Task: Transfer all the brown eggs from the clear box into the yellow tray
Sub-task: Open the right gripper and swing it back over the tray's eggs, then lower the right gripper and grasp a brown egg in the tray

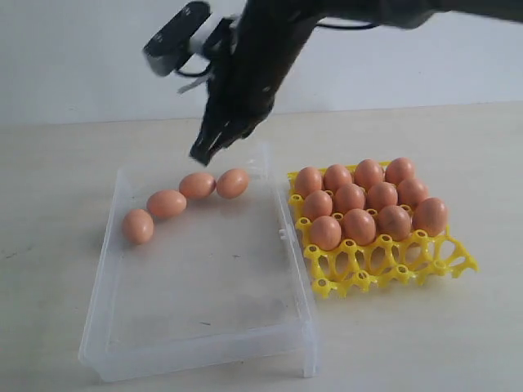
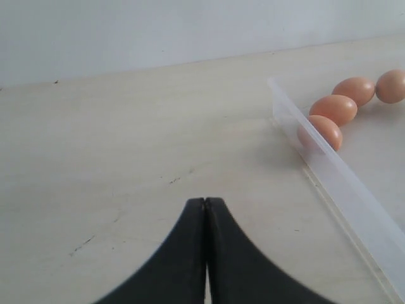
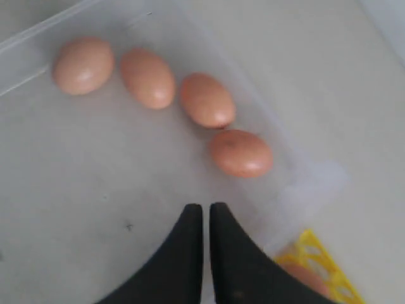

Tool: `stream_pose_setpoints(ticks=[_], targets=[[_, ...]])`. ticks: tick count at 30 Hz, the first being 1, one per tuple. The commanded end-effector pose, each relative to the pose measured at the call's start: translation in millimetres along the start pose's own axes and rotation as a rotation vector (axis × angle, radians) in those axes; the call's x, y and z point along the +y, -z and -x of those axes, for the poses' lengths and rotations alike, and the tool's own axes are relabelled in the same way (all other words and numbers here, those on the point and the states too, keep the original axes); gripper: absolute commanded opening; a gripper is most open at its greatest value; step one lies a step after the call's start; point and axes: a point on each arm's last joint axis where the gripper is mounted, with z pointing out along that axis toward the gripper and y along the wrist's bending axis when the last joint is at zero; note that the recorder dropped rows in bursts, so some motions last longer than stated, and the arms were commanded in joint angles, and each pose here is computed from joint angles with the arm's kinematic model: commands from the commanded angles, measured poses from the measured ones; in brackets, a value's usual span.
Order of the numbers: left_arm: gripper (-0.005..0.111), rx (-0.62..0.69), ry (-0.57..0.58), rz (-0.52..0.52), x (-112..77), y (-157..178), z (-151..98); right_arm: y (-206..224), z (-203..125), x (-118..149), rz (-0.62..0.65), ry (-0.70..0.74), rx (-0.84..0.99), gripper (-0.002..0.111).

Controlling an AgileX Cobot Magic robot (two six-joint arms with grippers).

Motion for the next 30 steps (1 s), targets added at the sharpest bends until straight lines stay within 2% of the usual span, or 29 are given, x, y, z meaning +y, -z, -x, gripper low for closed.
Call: stream_pose_setpoints(ticks=[1, 3, 4, 5, 6, 8, 10, 13, 15, 20, 30], targets=[[0.000, -0.019, 0.008, -0.001, 0.0, 1.0, 2.6, -38.6, 22.6, 20.1, 0.196, -0.215, -0.054, 0.025], [0.000, -0.019, 0.008, -0.001, 0.0, 1.0, 2.6, -58.3, 28.7, 22.0, 0.247, -0.382, -0.060, 0.035], [0.000, -0.019, 0.008, -0.001, 0.0, 1.0, 2.6, -67.1, 31.4, 21.1, 0.250, -0.405, -0.065, 0.041], [0.000, -0.019, 0.008, -0.001, 0.0, 1.0, 2.6, -74.9, 32.6, 20.0, 0.246, -0.369, -0.062, 0.046], [0.000, -0.019, 0.008, -0.001, 0.0, 1.0, 2.6, -78.3, 34.0, 17.8, 0.231, -0.306, -0.056, 0.050], [0.000, -0.019, 0.008, -0.001, 0.0, 1.0, 2.6, -88.3, 28.6, 18.1, 0.213, -0.073, 0.028, 0.055], [0.000, -0.019, 0.008, -0.001, 0.0, 1.0, 2.6, -96.3, 25.2, 19.2, 0.201, 0.104, 0.049, 0.057], [0.000, -0.019, 0.008, -0.001, 0.0, 1.0, 2.6, -104.0, 27.1, 20.3, 0.195, 0.276, 0.000, 0.057], [0.000, -0.019, 0.008, -0.001, 0.0, 1.0, 2.6, -106.6, 30.6, 18.9, 0.171, 0.340, -0.047, 0.057], [0.000, -0.019, 0.008, -0.001, 0.0, 1.0, 2.6, -123.0, 34.0, 15.8, 0.106, 0.342, -0.115, 0.070], [0.000, -0.019, 0.008, -0.001, 0.0, 1.0, 2.6, -159.9, 23.7, 19.5, 0.097, 0.355, -0.111, 0.070]])
